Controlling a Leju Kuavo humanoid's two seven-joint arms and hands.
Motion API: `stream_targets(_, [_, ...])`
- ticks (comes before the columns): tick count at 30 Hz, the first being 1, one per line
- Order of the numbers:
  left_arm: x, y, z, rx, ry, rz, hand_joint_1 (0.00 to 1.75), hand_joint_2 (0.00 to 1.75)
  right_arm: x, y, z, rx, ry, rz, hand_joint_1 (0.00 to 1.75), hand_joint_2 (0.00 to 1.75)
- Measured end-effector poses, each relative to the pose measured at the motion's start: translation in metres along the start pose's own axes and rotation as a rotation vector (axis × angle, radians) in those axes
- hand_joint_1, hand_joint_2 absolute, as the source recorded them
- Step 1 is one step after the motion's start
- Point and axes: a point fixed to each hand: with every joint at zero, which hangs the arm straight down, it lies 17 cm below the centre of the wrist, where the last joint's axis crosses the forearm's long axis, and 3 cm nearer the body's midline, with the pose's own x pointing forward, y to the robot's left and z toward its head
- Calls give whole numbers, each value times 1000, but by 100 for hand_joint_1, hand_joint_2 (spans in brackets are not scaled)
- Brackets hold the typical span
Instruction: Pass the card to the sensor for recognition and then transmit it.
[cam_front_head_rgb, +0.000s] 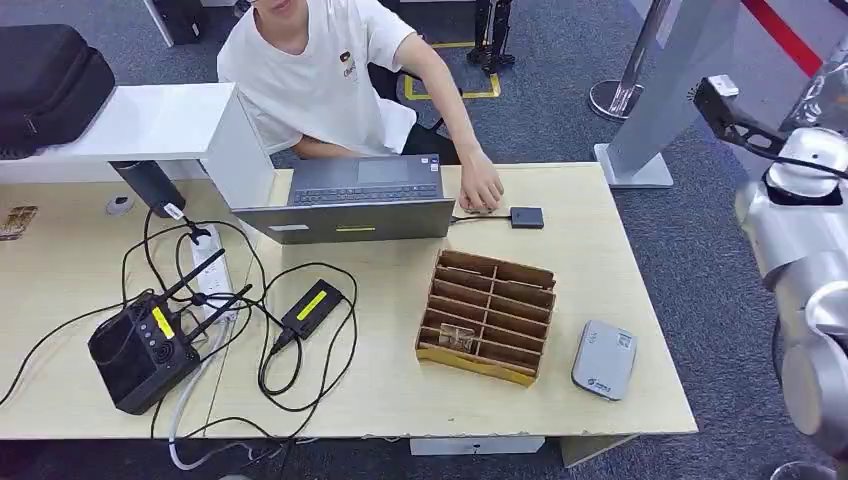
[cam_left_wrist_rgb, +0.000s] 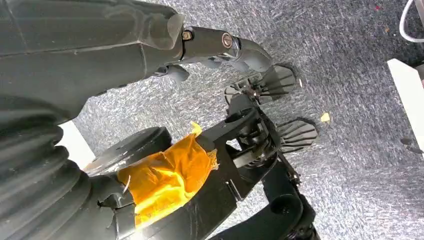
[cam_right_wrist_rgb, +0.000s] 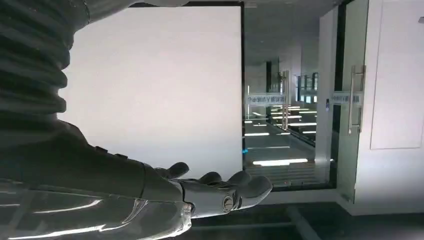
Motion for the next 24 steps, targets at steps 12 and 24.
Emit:
stream_targets(12, [-16,4,-1,-3,9,25,0,175,-50,90,46,183,74,180,0,175])
stream_targets(24, [-46,22,2,-4,28,66,0,175,-206,223,165,435,164,434,0,175])
